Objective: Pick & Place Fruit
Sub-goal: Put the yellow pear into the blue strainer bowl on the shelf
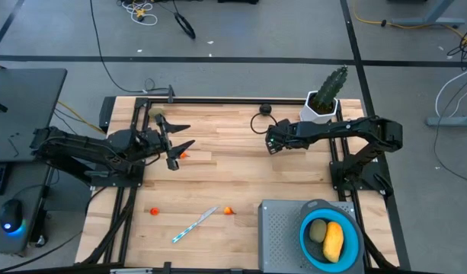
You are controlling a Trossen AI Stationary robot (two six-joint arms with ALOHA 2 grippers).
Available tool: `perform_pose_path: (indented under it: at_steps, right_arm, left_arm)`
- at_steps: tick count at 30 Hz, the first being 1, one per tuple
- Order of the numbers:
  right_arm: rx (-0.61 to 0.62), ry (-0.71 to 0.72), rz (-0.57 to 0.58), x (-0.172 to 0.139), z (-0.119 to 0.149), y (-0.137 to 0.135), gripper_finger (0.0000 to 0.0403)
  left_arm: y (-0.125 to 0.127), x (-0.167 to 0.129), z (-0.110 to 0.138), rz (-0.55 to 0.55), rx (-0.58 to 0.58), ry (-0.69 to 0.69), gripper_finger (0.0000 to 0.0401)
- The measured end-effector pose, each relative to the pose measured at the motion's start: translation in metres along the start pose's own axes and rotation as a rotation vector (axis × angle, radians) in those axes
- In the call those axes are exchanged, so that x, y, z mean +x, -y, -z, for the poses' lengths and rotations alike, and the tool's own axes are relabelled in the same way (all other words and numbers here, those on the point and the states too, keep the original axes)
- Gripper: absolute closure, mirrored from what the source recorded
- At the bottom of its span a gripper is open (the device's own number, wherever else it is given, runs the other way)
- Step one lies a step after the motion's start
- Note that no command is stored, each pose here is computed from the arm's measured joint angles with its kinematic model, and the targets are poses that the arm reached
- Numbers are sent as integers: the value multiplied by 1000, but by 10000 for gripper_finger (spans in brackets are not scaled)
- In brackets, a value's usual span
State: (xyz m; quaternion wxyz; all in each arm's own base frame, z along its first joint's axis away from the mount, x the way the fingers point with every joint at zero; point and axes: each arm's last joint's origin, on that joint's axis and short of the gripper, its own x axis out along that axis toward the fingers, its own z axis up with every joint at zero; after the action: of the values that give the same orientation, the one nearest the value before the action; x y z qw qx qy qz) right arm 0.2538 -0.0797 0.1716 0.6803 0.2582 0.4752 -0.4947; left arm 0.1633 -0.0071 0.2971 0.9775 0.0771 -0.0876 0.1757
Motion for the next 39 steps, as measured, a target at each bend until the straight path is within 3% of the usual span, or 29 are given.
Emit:
perform_pose_path:
  at_steps: [18, 27, 39]
  right_arm:
    - [3, 10, -4, 19, 7, 9, 135]
    - [25, 15, -4, 39, 23, 19, 135]
    - [27, 76, 3, 45, 19, 23, 135]
  left_arm:
    - [0, 0, 0, -1, 10, 2, 153]
    - [0, 0, 0, -1, 21, 3, 153]
    - [0, 0, 0, -2, 42, 4, 153]
